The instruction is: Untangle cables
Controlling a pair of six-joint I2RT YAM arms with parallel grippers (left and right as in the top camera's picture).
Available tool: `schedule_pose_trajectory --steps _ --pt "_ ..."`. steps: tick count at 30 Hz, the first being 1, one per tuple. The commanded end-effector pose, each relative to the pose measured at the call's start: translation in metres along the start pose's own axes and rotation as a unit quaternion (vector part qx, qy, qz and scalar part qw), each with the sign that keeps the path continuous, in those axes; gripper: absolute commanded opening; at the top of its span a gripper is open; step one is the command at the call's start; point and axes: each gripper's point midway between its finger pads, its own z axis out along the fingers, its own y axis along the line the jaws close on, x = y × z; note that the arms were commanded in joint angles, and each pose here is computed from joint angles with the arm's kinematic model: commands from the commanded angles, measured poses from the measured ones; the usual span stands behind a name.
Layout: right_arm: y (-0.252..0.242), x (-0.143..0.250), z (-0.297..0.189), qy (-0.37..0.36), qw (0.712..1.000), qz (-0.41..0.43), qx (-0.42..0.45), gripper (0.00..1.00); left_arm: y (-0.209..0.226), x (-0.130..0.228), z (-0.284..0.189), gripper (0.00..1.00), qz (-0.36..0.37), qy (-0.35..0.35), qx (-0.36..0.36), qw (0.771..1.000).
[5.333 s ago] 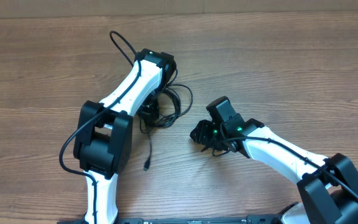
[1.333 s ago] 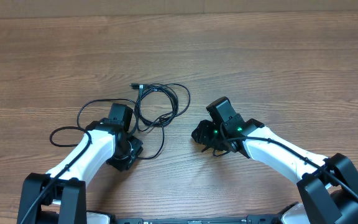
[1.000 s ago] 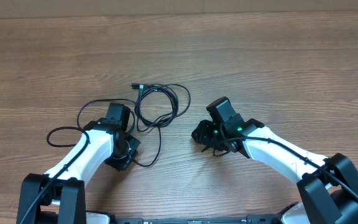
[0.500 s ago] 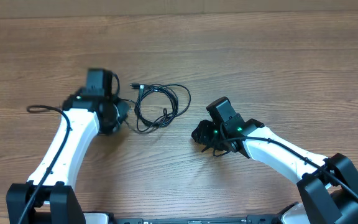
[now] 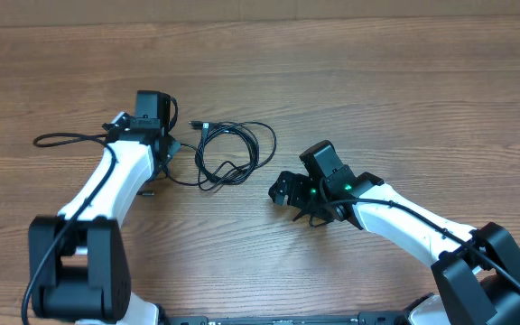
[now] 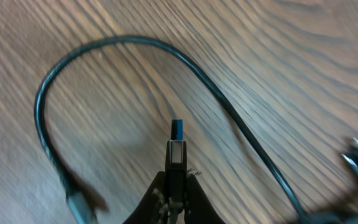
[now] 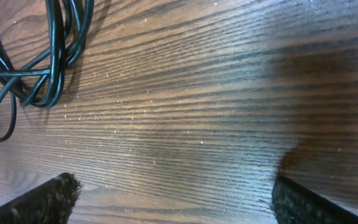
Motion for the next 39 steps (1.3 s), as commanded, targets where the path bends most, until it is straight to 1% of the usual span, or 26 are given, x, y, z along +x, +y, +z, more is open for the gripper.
schedule_pose_trajectory --steps 1,6,7,8,12,13,14,15,17,19,20,21,23,24,28,34,37,39 --pt "0.006 -0.002 -0.005 -0.009 1.000 -0.005 -0.009 1.00 0.019 -0.027 0.010 0.13 0.027 -0.059 -0.050 0.997" --pt "0.007 -0.002 -0.005 -0.010 1.000 -0.006 -0.011 1.00 0.014 -0.047 0.004 0.20 0.045 -0.069 -0.041 0.996" --pt "0.007 -0.002 -0.005 -0.010 1.000 -0.006 -0.011 1.00 0.009 -0.051 0.000 0.32 0.054 -0.071 -0.035 0.995" --pt "0.007 -0.002 -0.005 -0.010 1.000 -0.006 -0.011 1.00 0.004 -0.054 -0.004 0.38 0.069 -0.068 -0.028 0.995" --pt "0.007 -0.002 -0.005 -0.010 1.000 -0.006 -0.011 1.00 -0.012 -0.060 -0.025 0.49 0.111 -0.039 -0.004 0.993" --pt "0.007 -0.002 -0.005 -0.010 1.000 -0.006 -0.011 1.00 -0.017 -0.058 -0.031 0.53 0.122 -0.026 0.006 0.992" --pt "0.007 -0.003 -0.005 -0.011 1.000 -0.006 -0.011 1.00 -0.029 -0.053 -0.042 0.55 0.154 0.004 0.036 0.987" --pt "0.007 -0.002 -0.005 -0.010 1.000 -0.006 -0.011 1.00 -0.037 -0.048 -0.049 0.55 0.174 0.022 0.059 0.983" --pt "0.007 -0.003 -0.005 -0.011 1.000 -0.006 -0.011 1.00 -0.058 -0.031 -0.066 0.54 0.228 0.071 0.132 0.962" --pt "0.007 -0.003 -0.005 -0.011 1.000 -0.006 -0.012 1.00 -0.076 -0.014 -0.084 0.46 0.259 0.114 0.200 0.938" --pt "0.007 -0.003 -0.005 -0.011 1.000 -0.006 -0.012 1.00 -0.081 -0.008 -0.089 0.44 0.266 0.127 0.223 0.929" --pt "0.007 -0.003 -0.005 -0.011 1.000 -0.006 -0.012 1.00 -0.086 -0.001 -0.094 0.44 0.274 0.140 0.245 0.919" --pt "0.007 -0.003 -0.005 -0.011 1.000 -0.006 -0.012 1.00 -0.096 0.015 -0.105 0.47 0.300 0.163 0.289 0.894" --pt "0.007 -0.003 -0.005 -0.011 1.000 -0.006 -0.012 1.00 -0.098 0.021 -0.108 0.49 0.312 0.168 0.298 0.886" --pt "0.007 -0.003 -0.005 -0.011 1.000 -0.006 -0.012 1.00 -0.107 0.040 -0.114 0.56 0.358 0.162 0.301 0.869" --pt "0.007 -0.003 -0.005 -0.011 1.000 -0.006 -0.012 1.00 -0.119 0.068 -0.121 0.58 0.417 0.139 0.272 0.856" --pt "0.007 -0.003 -0.005 -0.011 1.000 -0.006 -0.012 1.00 -0.126 0.090 -0.128 0.59 0.448 0.134 0.268 0.842" --pt "0.007 -0.003 -0.005 -0.011 1.000 -0.006 -0.012 1.00 -0.126 0.095 -0.125 0.61 0.463 0.119 0.246 0.843"
